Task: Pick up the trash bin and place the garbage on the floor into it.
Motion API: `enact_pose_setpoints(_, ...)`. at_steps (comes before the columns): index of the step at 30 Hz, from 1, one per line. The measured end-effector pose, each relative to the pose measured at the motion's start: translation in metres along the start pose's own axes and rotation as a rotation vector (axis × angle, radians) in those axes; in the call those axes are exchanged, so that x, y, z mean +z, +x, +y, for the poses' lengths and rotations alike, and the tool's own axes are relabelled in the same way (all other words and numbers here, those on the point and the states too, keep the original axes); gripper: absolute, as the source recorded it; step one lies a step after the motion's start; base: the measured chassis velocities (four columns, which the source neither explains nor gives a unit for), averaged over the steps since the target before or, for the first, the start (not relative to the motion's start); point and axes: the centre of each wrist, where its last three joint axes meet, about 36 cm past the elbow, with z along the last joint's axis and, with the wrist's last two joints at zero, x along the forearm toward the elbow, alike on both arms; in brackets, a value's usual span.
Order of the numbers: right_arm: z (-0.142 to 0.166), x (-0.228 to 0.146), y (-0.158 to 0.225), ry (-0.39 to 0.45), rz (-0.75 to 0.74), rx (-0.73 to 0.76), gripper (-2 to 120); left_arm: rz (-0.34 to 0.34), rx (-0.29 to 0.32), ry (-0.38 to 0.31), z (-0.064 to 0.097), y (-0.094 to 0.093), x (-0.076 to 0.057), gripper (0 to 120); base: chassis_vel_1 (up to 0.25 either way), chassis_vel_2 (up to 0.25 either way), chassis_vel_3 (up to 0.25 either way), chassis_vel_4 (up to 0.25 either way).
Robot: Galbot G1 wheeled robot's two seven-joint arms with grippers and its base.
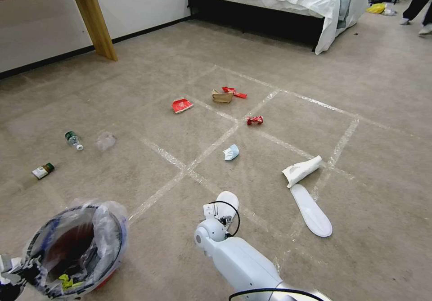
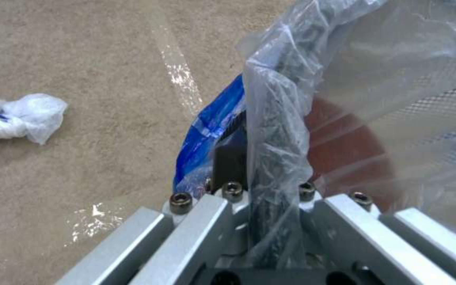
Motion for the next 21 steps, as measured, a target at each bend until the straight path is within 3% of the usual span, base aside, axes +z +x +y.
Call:
enact_pose_setpoints(4, -0.003, 0.002, -0.002, -0.002, 0.002, 0.003, 100, -0.001, 0.001, 0.0, 0.0, -0.001, 0.0, 1, 0.0, 0.0, 0.0, 0.0)
enact_pose_setpoints(9, -0.006, 0.004, -0.002, -0.003, 0.002, 0.006, 88, 0.002, 0.0, 0.005, -0.001, -0.004, 0.002, 1, 0.0, 0.0, 0.0, 0.0)
enact_pose_setpoints(11, -0.009, 0.005, -0.003, -0.002, 0.002, 0.009, 76, 0.002, 0.0, 0.006, -0.002, -0.005, 0.003, 1, 0.0, 0.0, 0.0, 0.0)
enact_pose_setpoints(18, -0.013, 0.007, -0.003, -0.003, -0.002, 0.015, 54, 0.003, 0.0, 0.004, -0.003, -0.006, 0.003, 1, 0.0, 0.0, 0.0, 0.0)
enact_pose_setpoints(19, -0.013, 0.008, -0.002, -0.003, -0.002, 0.015, 45, 0.003, 0.002, 0.004, -0.004, -0.006, 0.003, 1, 0.0, 0.0, 0.0, 0.0)
enact_pose_setpoints(21, -0.013, 0.009, -0.002, -0.003, -0.001, 0.016, 44, 0.002, 0.002, 0.003, -0.004, -0.006, 0.003, 1, 0.0, 0.0, 0.0, 0.0)
